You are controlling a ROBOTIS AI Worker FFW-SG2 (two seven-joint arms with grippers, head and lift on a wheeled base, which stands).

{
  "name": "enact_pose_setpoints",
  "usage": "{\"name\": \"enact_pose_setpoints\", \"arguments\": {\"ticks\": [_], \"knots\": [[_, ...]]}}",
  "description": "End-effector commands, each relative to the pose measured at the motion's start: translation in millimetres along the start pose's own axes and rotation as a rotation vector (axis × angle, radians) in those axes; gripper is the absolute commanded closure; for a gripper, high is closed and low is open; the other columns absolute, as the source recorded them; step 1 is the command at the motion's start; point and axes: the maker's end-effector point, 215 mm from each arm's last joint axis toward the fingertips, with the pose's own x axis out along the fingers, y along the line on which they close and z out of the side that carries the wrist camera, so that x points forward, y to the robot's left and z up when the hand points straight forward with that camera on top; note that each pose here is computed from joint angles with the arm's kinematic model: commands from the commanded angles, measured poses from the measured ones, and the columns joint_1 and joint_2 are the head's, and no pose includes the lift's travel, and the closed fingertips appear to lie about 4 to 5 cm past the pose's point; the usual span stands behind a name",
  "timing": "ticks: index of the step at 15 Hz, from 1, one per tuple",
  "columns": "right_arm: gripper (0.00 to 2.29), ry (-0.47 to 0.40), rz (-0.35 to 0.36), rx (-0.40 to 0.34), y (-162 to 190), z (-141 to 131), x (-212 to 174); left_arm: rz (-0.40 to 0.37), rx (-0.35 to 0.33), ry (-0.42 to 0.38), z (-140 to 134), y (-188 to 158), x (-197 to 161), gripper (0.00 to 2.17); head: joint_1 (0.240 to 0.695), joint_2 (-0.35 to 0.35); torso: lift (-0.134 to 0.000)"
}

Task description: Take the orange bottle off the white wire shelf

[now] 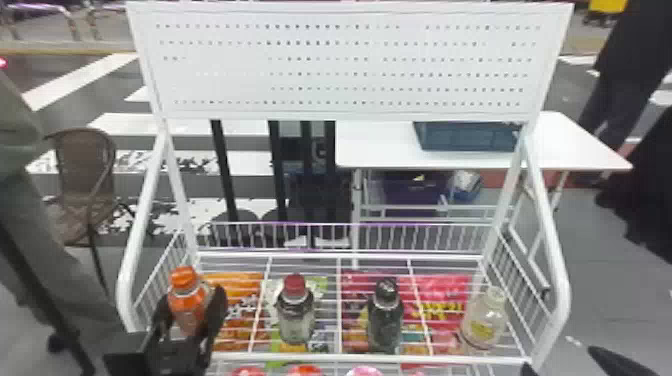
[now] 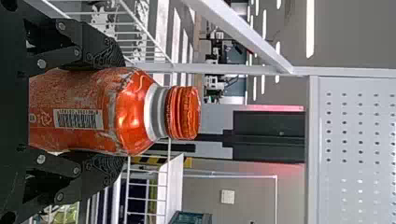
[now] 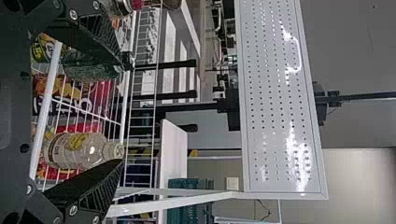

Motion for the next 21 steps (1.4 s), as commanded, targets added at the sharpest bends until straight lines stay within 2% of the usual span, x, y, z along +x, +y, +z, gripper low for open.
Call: {"name": "enact_pose_setpoints", "arguments": {"ticks": [1, 3, 7, 12, 15, 21], "knots": [[0.16, 0.001, 0.001, 0.0, 0.6, -0.2, 0.1, 0.006, 0.012, 0.019, 13.9, 5.1, -17.2, 0.89, 0.499, 0.0, 0.0], [0.16, 0.002, 0.001, -0.005, 0.5, -0.5, 0.1, -0.001, 0.017, 0.027, 25.0, 2.7, -35.6, 0.89, 0.499, 0.0, 0.0], [0.16, -0.001, 0.008, -0.003, 3.9, -0.6, 2.2, 0.006, 0.042, 0.01, 67.8, 15.1, -73.6, 0.89, 0.499, 0.0, 0.0], [0.16, 0.001, 0.012, -0.001, 5.6, -2.5, 3.7, 0.002, 0.107, 0.005, 103.8, 16.0, -127.3, 0.89, 0.499, 0.0, 0.0], [0.16, -0.001, 0.015, 0.003, 8.1, -3.0, 5.3, 0.01, 0.121, 0.002, 111.4, 16.3, -142.7, 0.89, 0.499, 0.0, 0.0], [0.16, -0.001, 0.03, 0.004, 12.6, -1.7, 3.8, 0.01, 0.111, -0.001, 113.1, 15.4, -142.4, 0.89, 0.499, 0.0, 0.0]]}}
